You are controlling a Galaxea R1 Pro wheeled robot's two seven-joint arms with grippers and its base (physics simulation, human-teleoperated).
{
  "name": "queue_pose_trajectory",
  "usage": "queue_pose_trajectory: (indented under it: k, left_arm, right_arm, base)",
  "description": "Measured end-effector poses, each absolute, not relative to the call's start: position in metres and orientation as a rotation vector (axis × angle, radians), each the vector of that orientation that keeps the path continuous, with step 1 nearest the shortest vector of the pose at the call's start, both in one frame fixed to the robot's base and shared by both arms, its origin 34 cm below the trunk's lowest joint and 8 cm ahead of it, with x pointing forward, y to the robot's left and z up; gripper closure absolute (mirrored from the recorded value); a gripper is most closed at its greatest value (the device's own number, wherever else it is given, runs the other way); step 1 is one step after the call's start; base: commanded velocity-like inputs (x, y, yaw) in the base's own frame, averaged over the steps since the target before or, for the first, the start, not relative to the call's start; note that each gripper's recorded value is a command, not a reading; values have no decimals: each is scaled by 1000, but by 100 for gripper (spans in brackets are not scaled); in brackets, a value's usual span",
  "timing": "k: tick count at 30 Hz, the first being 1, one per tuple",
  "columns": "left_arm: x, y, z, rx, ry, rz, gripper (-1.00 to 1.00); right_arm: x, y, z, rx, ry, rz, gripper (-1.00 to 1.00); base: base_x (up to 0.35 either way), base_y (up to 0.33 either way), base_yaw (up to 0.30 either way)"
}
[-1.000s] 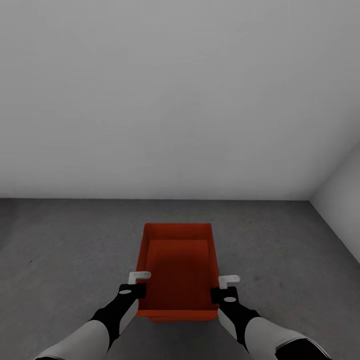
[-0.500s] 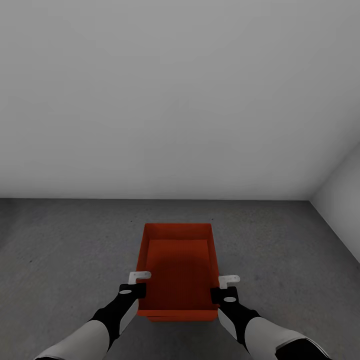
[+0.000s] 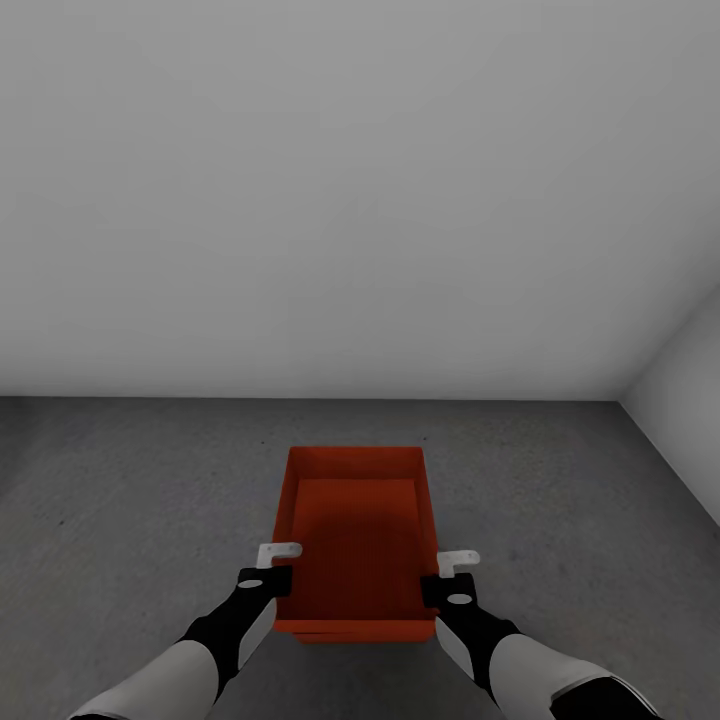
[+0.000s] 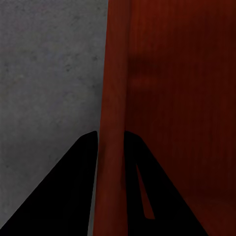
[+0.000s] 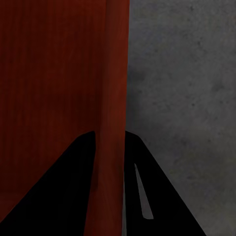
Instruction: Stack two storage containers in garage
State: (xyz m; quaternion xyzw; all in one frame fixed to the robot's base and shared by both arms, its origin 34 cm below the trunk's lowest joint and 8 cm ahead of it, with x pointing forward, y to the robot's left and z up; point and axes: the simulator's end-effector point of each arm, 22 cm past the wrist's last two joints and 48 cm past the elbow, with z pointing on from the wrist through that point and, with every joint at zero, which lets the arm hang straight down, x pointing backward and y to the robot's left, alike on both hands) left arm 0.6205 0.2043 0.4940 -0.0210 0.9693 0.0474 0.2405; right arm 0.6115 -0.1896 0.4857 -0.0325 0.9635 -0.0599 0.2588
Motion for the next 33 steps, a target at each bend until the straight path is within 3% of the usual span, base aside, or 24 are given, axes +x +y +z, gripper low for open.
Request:
queue_pose_trajectory:
  k: [33]
  left_arm:
    - [620,204,494,-59,2653,128,100]
  right_arm:
    - [611,-190,486,-90,2613,-162,100]
  base:
    - [0,-24,29]
